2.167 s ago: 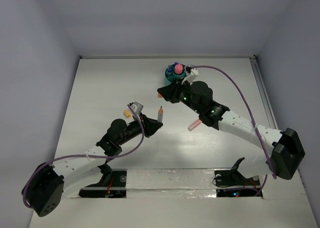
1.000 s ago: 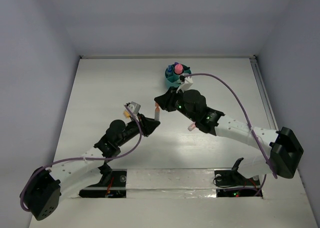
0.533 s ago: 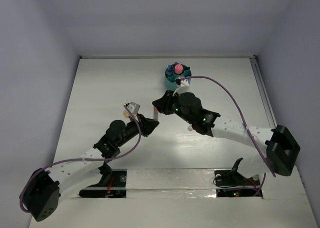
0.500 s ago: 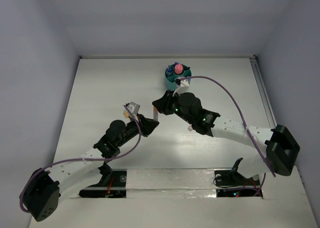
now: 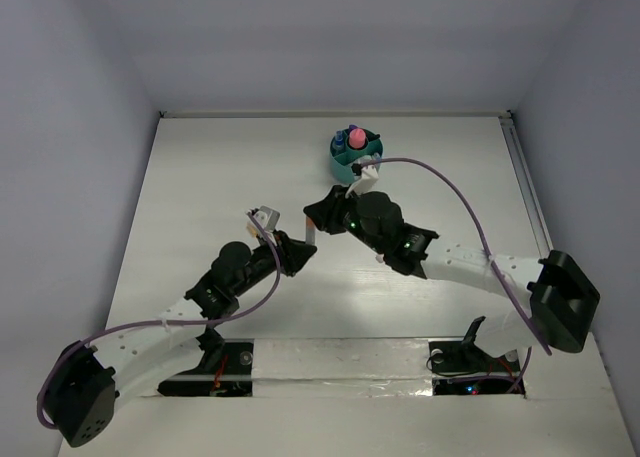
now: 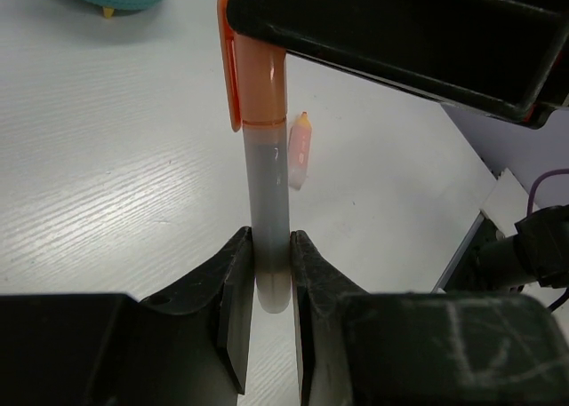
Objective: Sort the stationery into containers
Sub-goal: Close the pen cap on the pen.
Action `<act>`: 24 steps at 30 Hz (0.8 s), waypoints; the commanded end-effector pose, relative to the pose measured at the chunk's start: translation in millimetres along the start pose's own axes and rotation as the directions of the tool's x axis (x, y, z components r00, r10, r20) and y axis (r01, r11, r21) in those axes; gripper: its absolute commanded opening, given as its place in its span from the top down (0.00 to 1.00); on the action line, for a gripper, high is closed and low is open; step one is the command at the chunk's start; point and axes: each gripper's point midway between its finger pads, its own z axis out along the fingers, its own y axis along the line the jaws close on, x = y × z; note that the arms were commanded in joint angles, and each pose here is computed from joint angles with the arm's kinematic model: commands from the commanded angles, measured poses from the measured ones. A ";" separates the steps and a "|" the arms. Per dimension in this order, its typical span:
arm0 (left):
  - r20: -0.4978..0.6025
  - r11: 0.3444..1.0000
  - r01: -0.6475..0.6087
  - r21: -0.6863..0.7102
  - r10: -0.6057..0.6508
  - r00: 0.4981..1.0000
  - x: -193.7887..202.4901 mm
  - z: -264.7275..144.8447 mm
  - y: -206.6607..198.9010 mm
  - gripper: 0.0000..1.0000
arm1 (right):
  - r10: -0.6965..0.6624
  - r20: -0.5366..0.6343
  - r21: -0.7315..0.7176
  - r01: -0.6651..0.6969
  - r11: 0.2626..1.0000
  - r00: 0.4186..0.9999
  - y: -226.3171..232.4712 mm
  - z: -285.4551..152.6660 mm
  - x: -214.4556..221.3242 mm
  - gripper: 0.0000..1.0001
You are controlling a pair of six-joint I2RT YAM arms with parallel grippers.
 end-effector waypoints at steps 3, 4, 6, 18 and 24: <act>0.143 0.999 -0.032 0.037 0.026 0.989 -37.7 -1.2 -14.0 1.00 | -0.005 -0.070 -0.051 0.002 0.999 0.998 1.7 -12.4 26.2 0.96; 0.145 0.999 -0.032 0.038 0.026 0.989 -38.1 -1.2 -14.2 1.00 | -0.006 -0.074 -0.048 0.002 0.999 0.997 -0.4 -14.1 28.2 0.96; 0.139 0.999 -0.033 0.038 0.028 0.990 -37.0 -0.4 -14.0 1.00 | -0.006 -0.069 -0.059 0.002 0.998 0.998 1.1 -18.8 26.1 0.96; 0.169 0.999 -0.018 0.044 0.010 0.986 -55.5 0.4 -23.1 1.00 | -0.001 -0.164 -0.034 -0.004 0.999 0.986 -12.6 -21.0 54.9 1.00; 0.232 0.999 -0.010 0.048 -0.001 0.973 -84.6 -4.0 -35.1 1.00 | -0.003 -0.215 0.016 0.007 1.000 0.977 -31.0 -30.0 81.7 1.00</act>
